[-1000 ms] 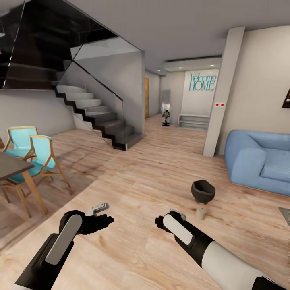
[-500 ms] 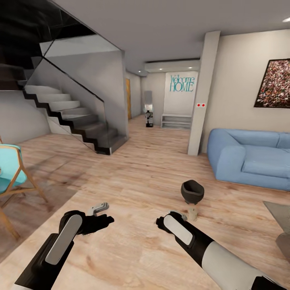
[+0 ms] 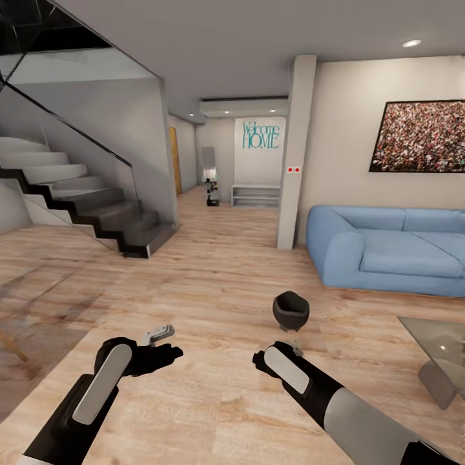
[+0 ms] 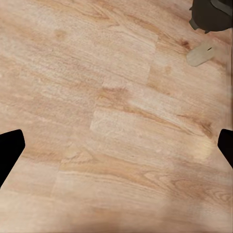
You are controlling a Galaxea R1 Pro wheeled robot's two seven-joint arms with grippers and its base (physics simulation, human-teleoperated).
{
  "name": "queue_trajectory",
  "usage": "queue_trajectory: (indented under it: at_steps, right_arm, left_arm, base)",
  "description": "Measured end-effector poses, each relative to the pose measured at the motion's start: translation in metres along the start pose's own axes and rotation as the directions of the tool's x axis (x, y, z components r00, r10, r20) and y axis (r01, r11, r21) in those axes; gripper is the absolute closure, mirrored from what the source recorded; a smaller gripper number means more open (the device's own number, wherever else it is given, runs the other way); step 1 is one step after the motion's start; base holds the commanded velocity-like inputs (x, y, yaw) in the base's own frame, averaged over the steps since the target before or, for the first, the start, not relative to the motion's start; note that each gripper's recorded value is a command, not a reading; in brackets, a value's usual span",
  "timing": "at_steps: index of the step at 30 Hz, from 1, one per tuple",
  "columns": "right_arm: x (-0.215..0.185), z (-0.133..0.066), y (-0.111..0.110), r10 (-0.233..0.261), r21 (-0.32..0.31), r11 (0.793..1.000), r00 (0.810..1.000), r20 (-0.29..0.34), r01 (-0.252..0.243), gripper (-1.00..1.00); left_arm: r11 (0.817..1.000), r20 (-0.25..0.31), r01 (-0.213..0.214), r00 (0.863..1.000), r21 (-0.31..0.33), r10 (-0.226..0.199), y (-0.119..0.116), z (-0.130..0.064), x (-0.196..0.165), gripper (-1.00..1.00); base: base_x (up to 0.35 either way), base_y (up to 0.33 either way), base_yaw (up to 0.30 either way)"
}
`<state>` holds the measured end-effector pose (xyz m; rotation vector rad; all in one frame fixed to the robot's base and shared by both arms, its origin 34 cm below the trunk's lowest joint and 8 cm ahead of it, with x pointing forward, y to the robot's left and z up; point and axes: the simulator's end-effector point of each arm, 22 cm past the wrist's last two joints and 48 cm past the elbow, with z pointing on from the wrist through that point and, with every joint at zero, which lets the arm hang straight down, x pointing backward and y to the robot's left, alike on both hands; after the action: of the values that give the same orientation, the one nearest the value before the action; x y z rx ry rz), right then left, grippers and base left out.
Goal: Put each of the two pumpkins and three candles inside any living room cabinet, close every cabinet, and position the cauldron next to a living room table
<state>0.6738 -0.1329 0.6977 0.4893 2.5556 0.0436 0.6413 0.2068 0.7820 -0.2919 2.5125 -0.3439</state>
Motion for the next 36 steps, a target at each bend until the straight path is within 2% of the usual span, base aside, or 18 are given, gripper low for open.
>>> queue_trajectory:
  at_steps: [20,36]
  right_arm:
    - [-0.0024,-0.0031,0.0003,0.000,-0.001,1.000,1.000,0.007,0.000,-1.00]
    - [-0.0007,-0.0040,0.0038,-0.005,-0.008,1.000,1.000,0.003,0.005,-1.00]
  left_arm:
    - [1.000,0.007,-0.002,1.000,0.002,0.002,-0.0014,-0.0030,-0.0018,-1.00]
    - [1.000,0.008,-0.002,1.000,0.000,0.002,-0.0002,-0.0036,-0.0025,-1.00]
  base:
    - [0.334,0.010,-0.287]
    - [0.313,0.173,-0.025]
